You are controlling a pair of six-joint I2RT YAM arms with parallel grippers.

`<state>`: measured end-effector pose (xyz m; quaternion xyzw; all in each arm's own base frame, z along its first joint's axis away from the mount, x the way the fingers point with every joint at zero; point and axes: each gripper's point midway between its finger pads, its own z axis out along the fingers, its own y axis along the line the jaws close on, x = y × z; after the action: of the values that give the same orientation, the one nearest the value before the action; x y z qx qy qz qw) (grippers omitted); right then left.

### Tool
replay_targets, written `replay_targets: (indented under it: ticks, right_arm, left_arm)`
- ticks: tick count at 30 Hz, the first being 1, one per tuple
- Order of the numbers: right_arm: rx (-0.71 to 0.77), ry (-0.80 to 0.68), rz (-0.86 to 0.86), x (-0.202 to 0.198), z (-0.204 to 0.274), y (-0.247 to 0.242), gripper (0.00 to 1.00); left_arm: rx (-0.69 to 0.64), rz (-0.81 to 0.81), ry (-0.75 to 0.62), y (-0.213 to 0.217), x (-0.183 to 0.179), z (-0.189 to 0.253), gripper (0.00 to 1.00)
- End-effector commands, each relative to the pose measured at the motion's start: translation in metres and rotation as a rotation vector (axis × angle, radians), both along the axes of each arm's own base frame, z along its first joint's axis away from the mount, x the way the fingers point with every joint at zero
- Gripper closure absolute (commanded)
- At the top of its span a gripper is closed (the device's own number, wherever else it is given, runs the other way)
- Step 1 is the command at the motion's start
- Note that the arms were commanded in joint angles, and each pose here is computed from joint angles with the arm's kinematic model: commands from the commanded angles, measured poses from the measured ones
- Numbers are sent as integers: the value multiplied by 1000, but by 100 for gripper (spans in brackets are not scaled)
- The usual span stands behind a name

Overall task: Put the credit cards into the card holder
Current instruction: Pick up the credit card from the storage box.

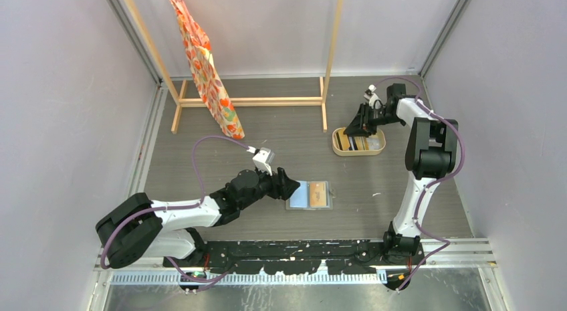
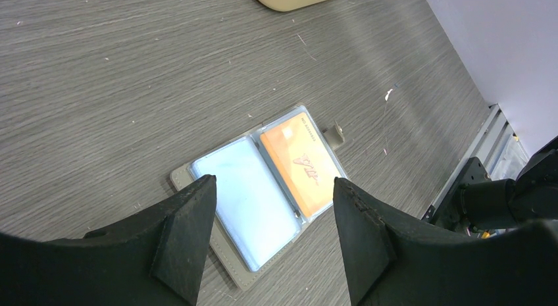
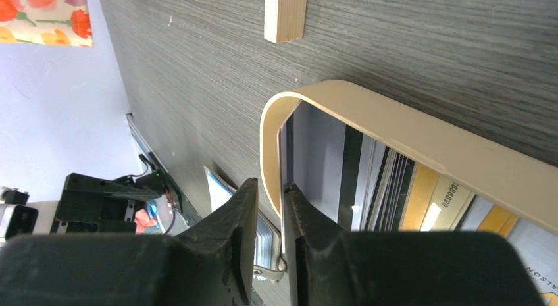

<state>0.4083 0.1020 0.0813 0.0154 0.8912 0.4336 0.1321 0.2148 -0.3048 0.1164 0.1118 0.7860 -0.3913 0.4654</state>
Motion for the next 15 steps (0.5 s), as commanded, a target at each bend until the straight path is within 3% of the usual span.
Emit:
replay_targets:
  ticks: [1,15]
  right_arm:
    - [-46,-47,12,1,11,5,76]
    - [-216,-99,-57,9,15,-8,99]
  left_arm:
    - [-65,29,-45,0,7,21,33]
    - [-64,30,-47,0,7,21,33]
